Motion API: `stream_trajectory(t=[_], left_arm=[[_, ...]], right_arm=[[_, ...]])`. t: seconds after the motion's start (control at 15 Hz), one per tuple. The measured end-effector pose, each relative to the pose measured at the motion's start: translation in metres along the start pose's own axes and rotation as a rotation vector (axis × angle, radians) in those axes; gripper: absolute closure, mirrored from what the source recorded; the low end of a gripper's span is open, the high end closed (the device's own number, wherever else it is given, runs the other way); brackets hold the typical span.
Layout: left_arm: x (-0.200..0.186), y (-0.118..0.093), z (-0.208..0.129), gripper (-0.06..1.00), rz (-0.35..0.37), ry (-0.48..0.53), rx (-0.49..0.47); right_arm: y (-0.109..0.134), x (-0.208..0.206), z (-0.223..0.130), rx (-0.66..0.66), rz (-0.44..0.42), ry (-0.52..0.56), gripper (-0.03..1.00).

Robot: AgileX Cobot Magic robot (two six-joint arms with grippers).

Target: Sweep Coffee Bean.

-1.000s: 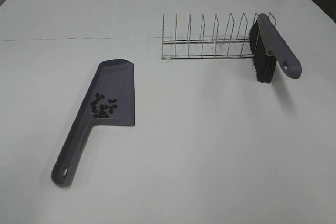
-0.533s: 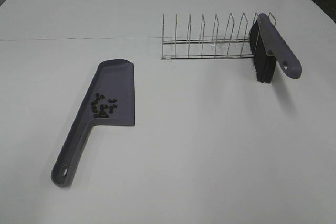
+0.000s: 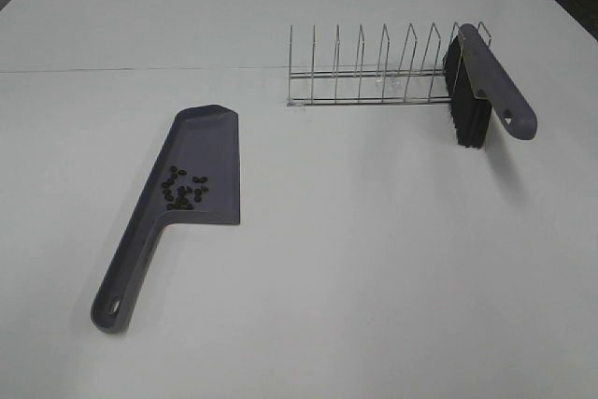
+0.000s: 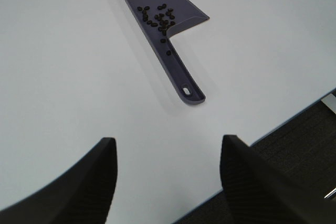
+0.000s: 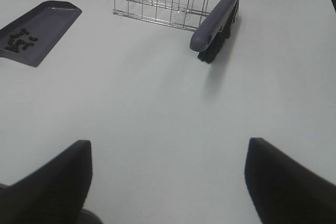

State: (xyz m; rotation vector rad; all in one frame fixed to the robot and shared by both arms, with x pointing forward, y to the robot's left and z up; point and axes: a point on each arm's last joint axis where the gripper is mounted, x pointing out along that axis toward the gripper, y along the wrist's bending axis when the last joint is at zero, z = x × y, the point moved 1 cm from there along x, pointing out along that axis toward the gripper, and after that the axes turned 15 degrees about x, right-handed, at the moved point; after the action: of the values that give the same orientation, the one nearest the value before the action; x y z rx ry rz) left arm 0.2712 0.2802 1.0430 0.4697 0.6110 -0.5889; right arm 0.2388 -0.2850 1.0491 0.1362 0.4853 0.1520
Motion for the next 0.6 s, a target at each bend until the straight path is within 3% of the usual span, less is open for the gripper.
stream_trajectory(t=[0.2,0.6], left_arm=[[-0.001,0.001,-0.001,0.4,0.018,-0.001,-0.014],[-0.022,-0.002,-0.014,0.4,0.338,-0.075,-0.194]], right_arm=[[0.0,0.0,0.0,0.0,0.0,0.0,0.3],[0.0,0.0,0.0,-0.001,0.0,0.0,0.3]])
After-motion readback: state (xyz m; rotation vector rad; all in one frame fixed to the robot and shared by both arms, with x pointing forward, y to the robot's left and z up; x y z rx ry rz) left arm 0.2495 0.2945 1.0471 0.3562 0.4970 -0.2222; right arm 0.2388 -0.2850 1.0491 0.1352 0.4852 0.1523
